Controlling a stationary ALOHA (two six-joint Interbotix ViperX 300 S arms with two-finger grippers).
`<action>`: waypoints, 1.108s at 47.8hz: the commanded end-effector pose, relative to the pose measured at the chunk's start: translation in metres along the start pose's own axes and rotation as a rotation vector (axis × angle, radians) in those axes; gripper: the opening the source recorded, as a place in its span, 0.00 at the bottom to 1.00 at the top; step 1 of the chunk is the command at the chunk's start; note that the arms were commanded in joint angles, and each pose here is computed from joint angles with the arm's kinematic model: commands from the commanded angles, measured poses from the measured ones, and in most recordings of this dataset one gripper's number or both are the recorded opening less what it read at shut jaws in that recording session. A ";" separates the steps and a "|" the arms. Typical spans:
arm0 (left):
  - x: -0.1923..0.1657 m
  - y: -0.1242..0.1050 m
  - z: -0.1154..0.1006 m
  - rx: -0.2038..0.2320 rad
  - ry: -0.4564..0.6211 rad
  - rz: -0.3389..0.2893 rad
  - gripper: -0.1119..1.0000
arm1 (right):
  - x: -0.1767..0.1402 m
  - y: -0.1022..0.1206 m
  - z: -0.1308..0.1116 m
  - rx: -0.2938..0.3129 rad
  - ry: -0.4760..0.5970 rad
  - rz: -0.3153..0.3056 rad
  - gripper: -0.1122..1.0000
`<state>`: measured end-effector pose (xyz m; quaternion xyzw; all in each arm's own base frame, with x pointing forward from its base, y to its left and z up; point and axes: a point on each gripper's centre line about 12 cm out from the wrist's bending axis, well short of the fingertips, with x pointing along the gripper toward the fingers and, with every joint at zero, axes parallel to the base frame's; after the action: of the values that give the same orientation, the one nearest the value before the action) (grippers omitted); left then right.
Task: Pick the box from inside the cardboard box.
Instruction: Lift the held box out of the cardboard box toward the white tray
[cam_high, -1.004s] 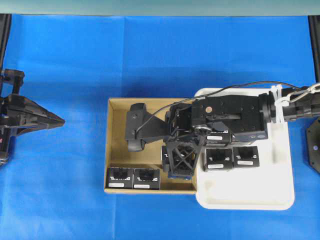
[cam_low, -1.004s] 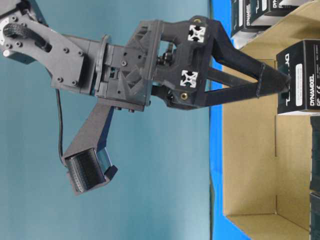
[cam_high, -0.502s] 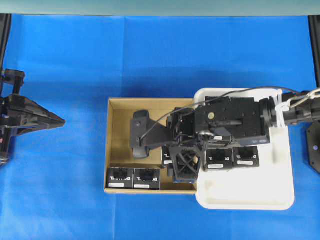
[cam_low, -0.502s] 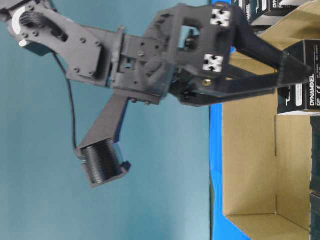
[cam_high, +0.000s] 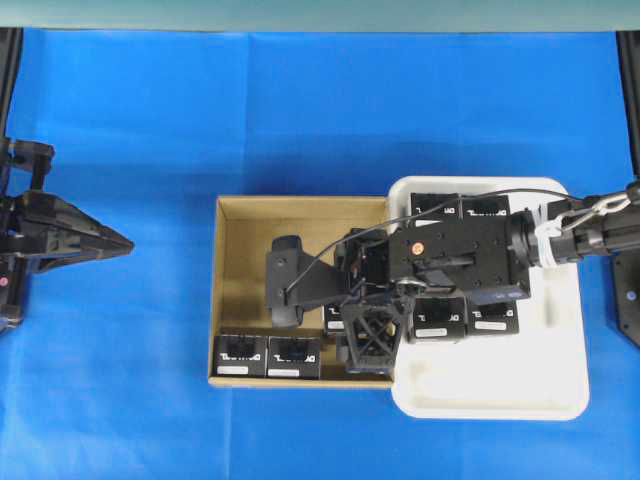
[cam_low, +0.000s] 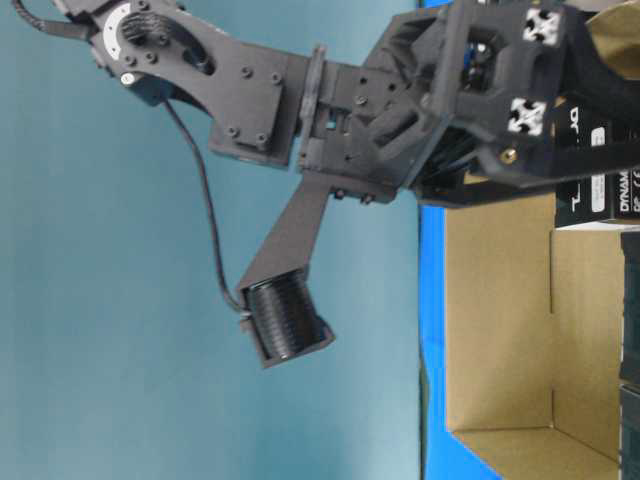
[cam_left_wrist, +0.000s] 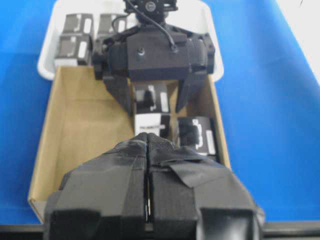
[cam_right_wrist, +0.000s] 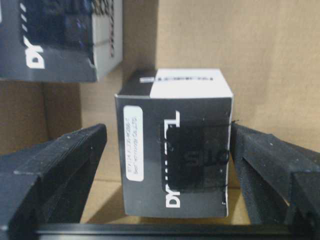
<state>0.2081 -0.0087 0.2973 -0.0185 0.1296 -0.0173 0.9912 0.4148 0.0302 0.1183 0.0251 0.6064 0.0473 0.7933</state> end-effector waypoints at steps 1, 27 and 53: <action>0.000 0.000 0.009 -0.002 -0.018 0.001 0.04 | 0.002 0.000 -0.002 -0.010 0.014 0.001 1.00; 0.000 0.000 0.009 -0.002 -0.018 -0.001 0.04 | 0.008 -0.001 0.004 -0.019 0.030 0.001 0.99; -0.004 0.000 0.011 0.000 -0.023 0.001 0.04 | -0.035 -0.007 0.033 -0.004 -0.013 0.007 0.67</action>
<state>0.2055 -0.0088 0.2979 -0.0183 0.1319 -0.0179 0.9909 0.4316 0.0277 0.1349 0.0206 0.6182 0.0562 0.7838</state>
